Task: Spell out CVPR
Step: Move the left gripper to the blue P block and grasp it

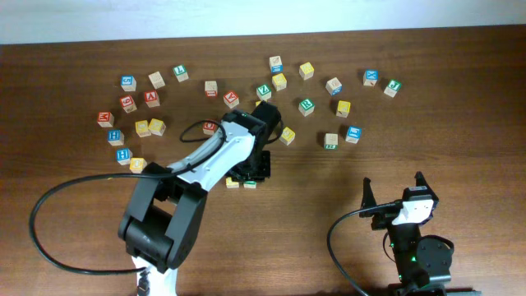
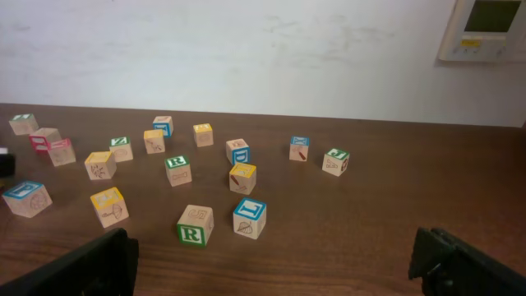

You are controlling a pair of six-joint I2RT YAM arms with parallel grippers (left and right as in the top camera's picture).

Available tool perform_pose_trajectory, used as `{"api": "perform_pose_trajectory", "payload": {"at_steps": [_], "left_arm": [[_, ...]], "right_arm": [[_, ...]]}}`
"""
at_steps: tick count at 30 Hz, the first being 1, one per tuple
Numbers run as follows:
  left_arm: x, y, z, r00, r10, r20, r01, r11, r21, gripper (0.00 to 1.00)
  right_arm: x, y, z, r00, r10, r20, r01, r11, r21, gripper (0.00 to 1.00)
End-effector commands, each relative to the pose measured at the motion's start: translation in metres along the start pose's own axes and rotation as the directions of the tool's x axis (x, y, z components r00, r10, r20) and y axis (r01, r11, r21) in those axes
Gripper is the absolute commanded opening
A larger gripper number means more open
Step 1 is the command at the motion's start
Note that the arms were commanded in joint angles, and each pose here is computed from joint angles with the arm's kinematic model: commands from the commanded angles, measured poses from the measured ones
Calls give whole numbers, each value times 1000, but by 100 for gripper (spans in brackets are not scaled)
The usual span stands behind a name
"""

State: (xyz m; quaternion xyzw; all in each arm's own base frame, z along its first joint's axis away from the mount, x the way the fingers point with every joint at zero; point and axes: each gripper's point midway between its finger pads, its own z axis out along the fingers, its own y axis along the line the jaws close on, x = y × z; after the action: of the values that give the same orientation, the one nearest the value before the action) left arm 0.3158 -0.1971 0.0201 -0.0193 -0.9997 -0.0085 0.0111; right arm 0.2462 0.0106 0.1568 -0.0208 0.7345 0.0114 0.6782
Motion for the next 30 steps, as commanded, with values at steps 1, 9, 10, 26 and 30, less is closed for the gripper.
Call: {"api": "perform_pose_trajectory", "payload": {"at_steps": [1, 9, 10, 26, 30], "left_arm": [[-16, -7, -18, 999, -9, 44, 8, 999, 33, 31], [-98, 28, -105, 948, 2, 317, 14, 999, -49, 39], [-113, 28, -110, 930, 18, 368, -5, 999, -36, 44], [-155, 41, -70, 918, 64, 392, -63, 998, -15, 99], [-157, 51, -68, 924, 76, 376, -90, 996, 18, 99]], "right_arm": [[2, 0, 0, 1000, -7, -4, 7, 1000, 1, 98], [2, 0, 0, 1000, -7, -4, 7, 1000, 1, 98], [2, 0, 0, 1000, -7, -4, 7, 1000, 1, 98], [2, 0, 0, 1000, -7, -4, 7, 1000, 1, 98], [2, 0, 0, 1000, -7, -4, 7, 1000, 1, 98]]}}
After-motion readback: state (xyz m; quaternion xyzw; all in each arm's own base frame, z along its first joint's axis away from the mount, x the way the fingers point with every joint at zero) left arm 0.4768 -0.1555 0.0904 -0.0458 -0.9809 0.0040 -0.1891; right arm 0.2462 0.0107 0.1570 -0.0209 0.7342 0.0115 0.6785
